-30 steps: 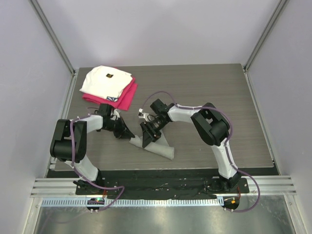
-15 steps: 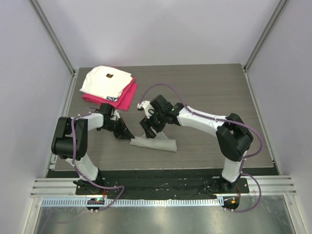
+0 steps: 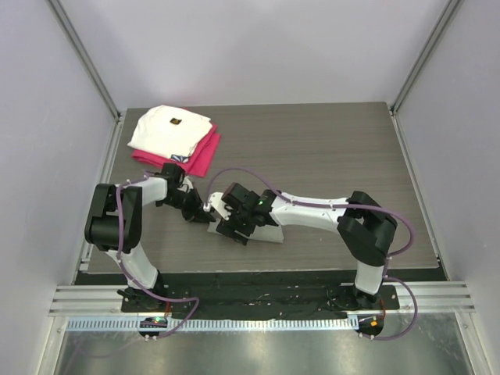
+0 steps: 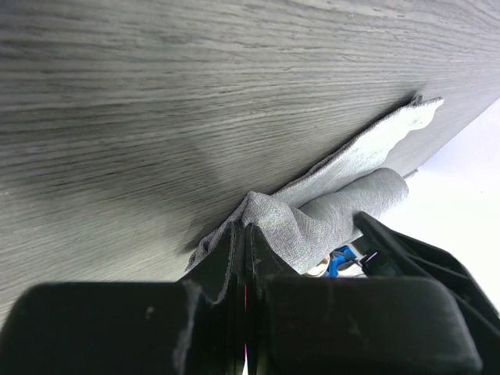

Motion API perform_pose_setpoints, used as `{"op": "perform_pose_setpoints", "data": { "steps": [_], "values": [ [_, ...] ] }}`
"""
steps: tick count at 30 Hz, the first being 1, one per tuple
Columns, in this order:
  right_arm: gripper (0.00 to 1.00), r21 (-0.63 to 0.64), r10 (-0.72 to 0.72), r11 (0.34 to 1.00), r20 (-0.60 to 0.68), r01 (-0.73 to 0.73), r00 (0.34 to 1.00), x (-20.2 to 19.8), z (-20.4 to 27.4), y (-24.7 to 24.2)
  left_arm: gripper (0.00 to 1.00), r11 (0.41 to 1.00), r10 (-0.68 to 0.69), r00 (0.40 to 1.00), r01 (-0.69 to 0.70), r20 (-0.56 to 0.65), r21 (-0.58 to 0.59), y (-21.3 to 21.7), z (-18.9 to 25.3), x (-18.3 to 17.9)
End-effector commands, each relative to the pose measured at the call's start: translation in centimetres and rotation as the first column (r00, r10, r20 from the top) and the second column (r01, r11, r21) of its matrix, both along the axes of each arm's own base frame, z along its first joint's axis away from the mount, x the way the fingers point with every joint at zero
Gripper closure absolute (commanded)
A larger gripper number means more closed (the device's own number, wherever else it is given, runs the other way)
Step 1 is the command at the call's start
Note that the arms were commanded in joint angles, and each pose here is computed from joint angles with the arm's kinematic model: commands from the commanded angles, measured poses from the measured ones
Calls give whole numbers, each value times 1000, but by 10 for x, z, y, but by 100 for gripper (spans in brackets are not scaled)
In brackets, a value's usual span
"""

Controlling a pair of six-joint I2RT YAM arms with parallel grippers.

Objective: Fold the napkin, place the utensils inside, and roll it up
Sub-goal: Roll the napkin with the utensil

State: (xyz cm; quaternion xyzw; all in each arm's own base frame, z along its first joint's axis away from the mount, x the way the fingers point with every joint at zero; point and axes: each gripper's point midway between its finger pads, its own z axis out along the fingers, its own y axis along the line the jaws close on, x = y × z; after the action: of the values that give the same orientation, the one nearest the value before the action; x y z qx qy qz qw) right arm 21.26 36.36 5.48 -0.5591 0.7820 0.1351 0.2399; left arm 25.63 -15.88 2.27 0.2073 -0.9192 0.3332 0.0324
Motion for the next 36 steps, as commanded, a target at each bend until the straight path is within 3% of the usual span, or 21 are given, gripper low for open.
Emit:
{"op": "perform_pose_setpoints", "data": {
  "steps": [1,6,14,19,24,31,36],
  "values": [
    [27,-38,20,999,14,-20,1000,-3,-13,-3,100,1000,-14,1000,14,1,28,2,2,4],
    [29,-71,19,997,-5,-19,1000,-4,-30,-6,98,1000,-21,1000,21,5,19,1,3,7],
    [33,-76,-21,997,-154,9,988,-15,-57,-13,53,998,-43,994,39,96,48,3,25,28],
    [37,-120,-75,991,-203,51,976,-11,-71,-25,43,994,-75,987,64,142,86,9,39,31],
    [59,-144,-62,989,-281,22,958,-18,-75,-27,41,993,-97,980,83,173,84,10,41,21],
    [67,-78,-61,997,-590,18,805,-43,-48,-21,30,991,-102,964,77,247,111,16,48,7],
    [68,-17,-63,997,-726,75,684,-43,-29,-11,29,991,-79,946,41,315,124,20,55,2]
  ]
}}
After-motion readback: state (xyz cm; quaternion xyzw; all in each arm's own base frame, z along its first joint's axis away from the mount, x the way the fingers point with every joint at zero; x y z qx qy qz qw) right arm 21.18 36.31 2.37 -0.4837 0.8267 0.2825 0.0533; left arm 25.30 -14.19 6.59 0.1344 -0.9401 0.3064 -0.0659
